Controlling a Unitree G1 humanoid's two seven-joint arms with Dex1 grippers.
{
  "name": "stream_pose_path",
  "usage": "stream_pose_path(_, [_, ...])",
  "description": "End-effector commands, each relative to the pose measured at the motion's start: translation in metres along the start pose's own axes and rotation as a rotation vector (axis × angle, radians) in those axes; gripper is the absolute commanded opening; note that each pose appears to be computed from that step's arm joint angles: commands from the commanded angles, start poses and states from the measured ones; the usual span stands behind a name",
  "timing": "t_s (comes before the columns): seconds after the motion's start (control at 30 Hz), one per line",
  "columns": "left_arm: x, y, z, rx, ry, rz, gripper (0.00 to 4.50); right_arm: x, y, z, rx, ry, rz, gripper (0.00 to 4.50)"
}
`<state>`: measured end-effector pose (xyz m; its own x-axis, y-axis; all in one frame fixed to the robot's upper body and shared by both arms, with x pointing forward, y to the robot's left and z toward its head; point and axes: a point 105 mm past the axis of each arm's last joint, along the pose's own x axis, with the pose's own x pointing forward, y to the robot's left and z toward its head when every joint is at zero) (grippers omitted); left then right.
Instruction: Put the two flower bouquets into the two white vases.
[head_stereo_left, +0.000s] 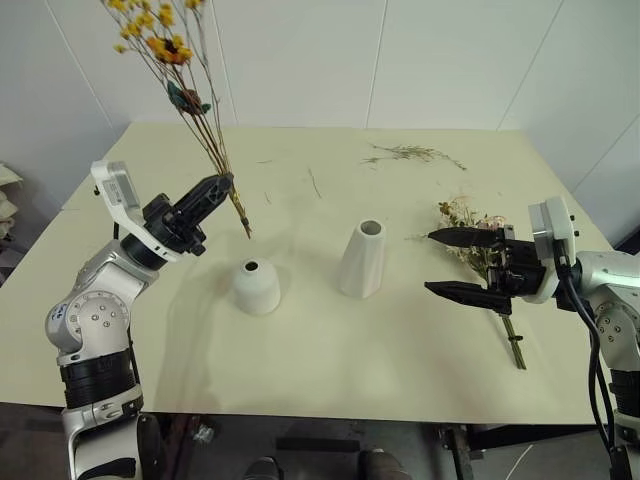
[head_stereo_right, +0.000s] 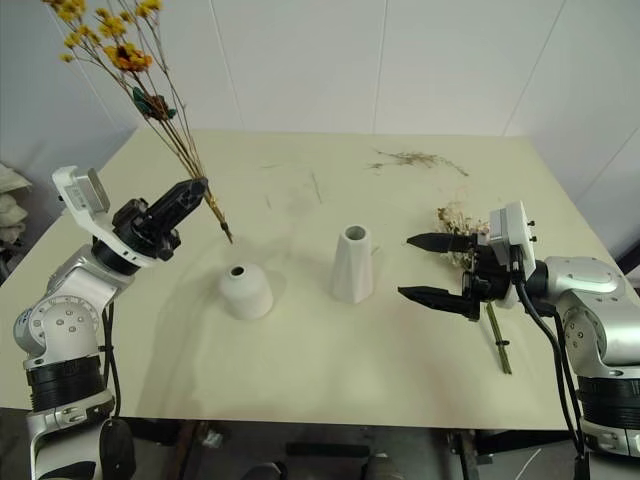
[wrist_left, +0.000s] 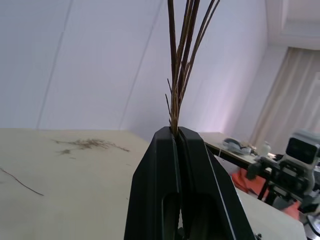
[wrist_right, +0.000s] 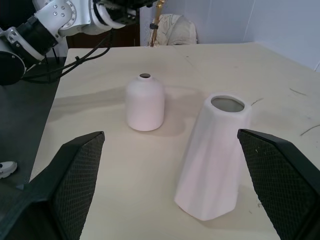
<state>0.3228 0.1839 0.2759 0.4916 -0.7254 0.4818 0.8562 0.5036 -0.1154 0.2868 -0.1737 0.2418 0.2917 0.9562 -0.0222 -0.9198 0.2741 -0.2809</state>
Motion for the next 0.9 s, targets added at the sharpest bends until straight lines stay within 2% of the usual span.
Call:
stream_pose_path(0.03, [-0.004,-0.002,0.003,0.022,-0.002,-0.003,0.03,-0.004,0.003,0.014,-0.043,-0.024,-0.015,4.5])
stream_pose_path(0.47, [-0.014,0.0,-0.039,0.019,0.061,0.017,0.03,-0.001,0.006,0.013,-0.026,-0.037,-0.032,4.5])
stream_pose_path(0.9, [-0.024,0.014,-0.037,0.089,0.073,0.064,0.03,0.001,0.008,0.011,-0.01,-0.05,-0.044,4.5])
